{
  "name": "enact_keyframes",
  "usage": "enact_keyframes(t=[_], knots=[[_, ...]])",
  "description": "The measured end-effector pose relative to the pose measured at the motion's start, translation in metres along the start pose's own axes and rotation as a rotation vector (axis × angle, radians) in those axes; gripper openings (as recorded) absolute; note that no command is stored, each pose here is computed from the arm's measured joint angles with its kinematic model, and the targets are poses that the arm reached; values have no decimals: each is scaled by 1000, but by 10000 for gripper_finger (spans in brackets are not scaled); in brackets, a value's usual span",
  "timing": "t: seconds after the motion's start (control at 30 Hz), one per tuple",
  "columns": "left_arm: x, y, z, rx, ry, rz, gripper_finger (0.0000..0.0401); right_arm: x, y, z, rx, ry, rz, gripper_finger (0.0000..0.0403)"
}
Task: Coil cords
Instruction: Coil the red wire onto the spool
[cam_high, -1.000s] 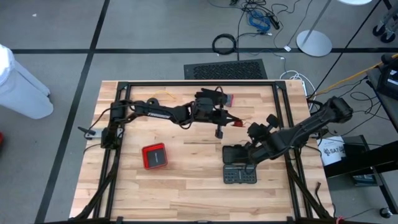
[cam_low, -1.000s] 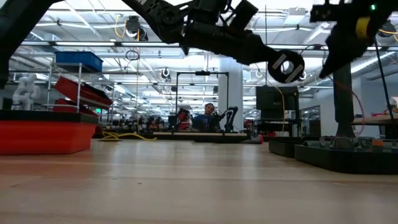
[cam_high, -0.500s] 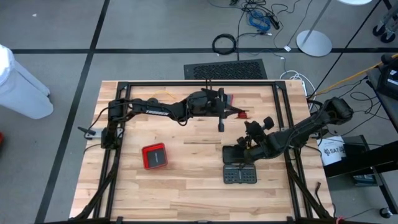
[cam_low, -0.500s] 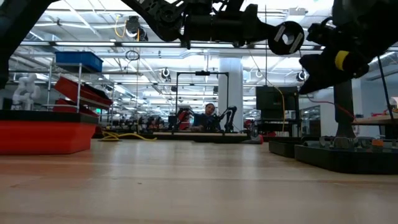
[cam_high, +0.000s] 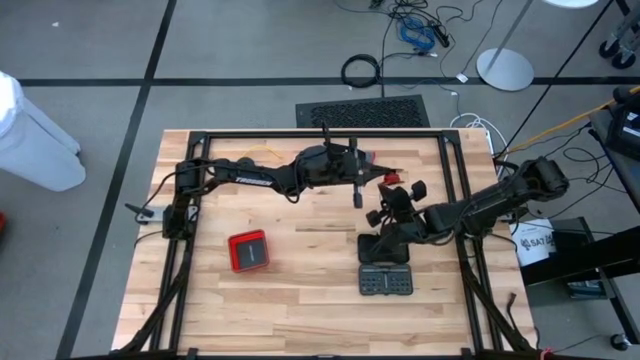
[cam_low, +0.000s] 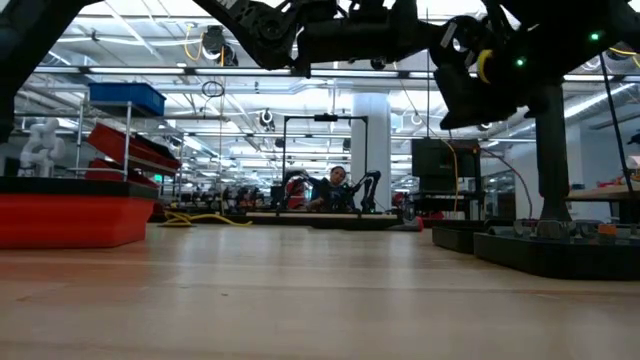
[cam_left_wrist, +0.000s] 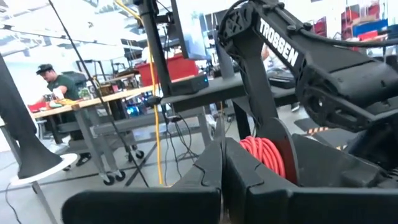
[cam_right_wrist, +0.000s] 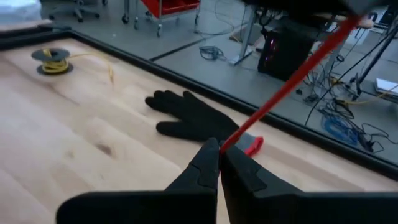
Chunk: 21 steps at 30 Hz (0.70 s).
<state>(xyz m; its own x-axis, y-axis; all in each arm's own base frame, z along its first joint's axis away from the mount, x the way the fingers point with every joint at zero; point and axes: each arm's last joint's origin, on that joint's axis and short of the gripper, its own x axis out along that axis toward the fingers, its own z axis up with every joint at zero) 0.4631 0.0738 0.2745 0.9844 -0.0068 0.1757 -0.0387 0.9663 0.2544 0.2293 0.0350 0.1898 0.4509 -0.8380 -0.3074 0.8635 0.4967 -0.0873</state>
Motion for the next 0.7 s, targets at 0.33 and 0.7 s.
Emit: enact_keyframes(t=[0.33,0.7], knots=[[-7,-5,-12,8,23,4,0,2,3,6,61,-65,-30,0],[-14,-8,-21,11,19,37,0,3,8,15,66,-125,-44,0]])
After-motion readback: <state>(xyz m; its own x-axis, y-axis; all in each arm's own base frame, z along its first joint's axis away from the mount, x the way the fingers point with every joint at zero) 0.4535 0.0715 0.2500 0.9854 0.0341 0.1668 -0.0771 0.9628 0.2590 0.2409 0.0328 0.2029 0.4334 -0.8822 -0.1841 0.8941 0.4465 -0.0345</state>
